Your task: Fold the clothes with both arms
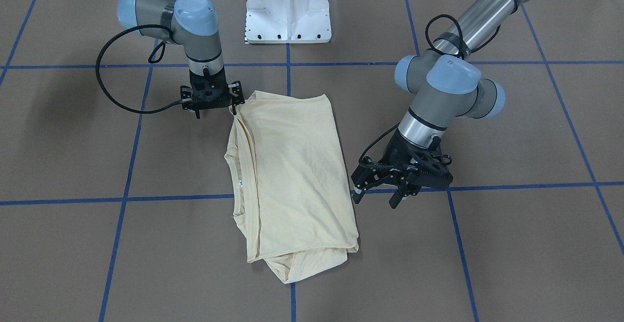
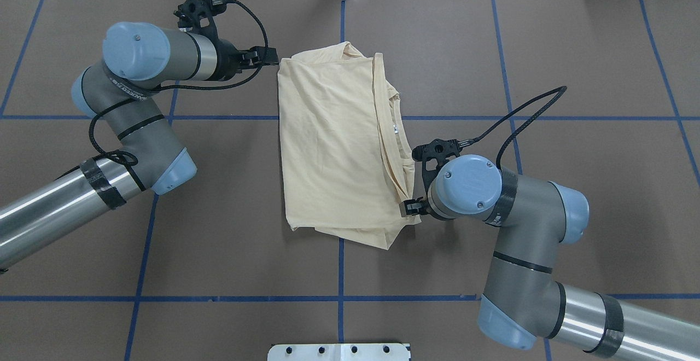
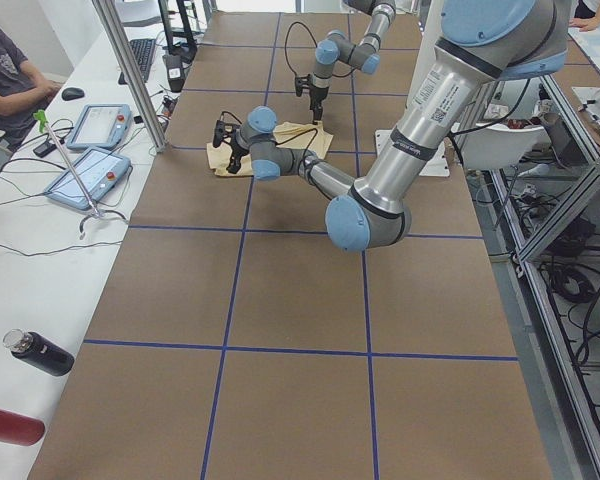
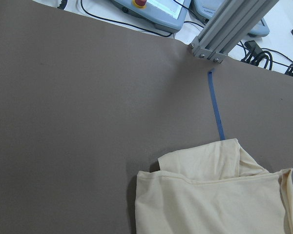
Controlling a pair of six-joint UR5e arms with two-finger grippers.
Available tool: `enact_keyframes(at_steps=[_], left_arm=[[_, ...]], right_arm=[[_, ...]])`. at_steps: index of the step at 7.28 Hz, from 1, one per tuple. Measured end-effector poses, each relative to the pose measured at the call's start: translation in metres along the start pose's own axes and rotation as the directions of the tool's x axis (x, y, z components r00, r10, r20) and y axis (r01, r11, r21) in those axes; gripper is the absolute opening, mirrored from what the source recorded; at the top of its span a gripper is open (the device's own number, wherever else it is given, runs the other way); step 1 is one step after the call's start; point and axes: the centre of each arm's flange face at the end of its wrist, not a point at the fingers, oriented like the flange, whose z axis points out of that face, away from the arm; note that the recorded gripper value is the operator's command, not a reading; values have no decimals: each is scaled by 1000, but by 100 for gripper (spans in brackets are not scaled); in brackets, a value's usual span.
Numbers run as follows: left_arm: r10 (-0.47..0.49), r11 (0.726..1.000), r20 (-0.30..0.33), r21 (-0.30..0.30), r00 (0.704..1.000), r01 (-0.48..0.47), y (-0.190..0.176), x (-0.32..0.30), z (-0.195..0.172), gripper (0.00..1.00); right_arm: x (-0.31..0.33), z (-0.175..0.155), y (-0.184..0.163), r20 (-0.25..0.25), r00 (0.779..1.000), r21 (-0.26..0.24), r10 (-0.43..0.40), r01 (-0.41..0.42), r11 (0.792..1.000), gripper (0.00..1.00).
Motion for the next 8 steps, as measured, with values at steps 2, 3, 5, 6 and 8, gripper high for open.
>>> enact_keyframes(at_steps=[2, 3, 5, 6, 8], left_arm=[[0, 1000, 2, -1, 1000, 0, 1, -1, 0, 100], [1, 1000, 3, -2, 1000, -1, 1, -2, 1, 100], [1, 1000, 5, -3, 1000, -1, 2, -2, 1, 100], [1, 1000, 5, -3, 1000, -1, 2, -2, 1, 100], [0, 1000, 5, -3, 1000, 0, 2, -2, 1, 100]], right_arm=[[0, -22, -13, 33, 999, 30, -9, 8, 1000, 100], [-8, -33, -24, 53, 998, 53, -14, 11, 999, 100], [-30, -25, -48, 51, 998, 72, -20, 17, 997, 100], [-42, -17, -55, 52, 998, 73, -23, 20, 997, 100], [-49, -6, -55, 48, 998, 60, -28, 25, 998, 100]])
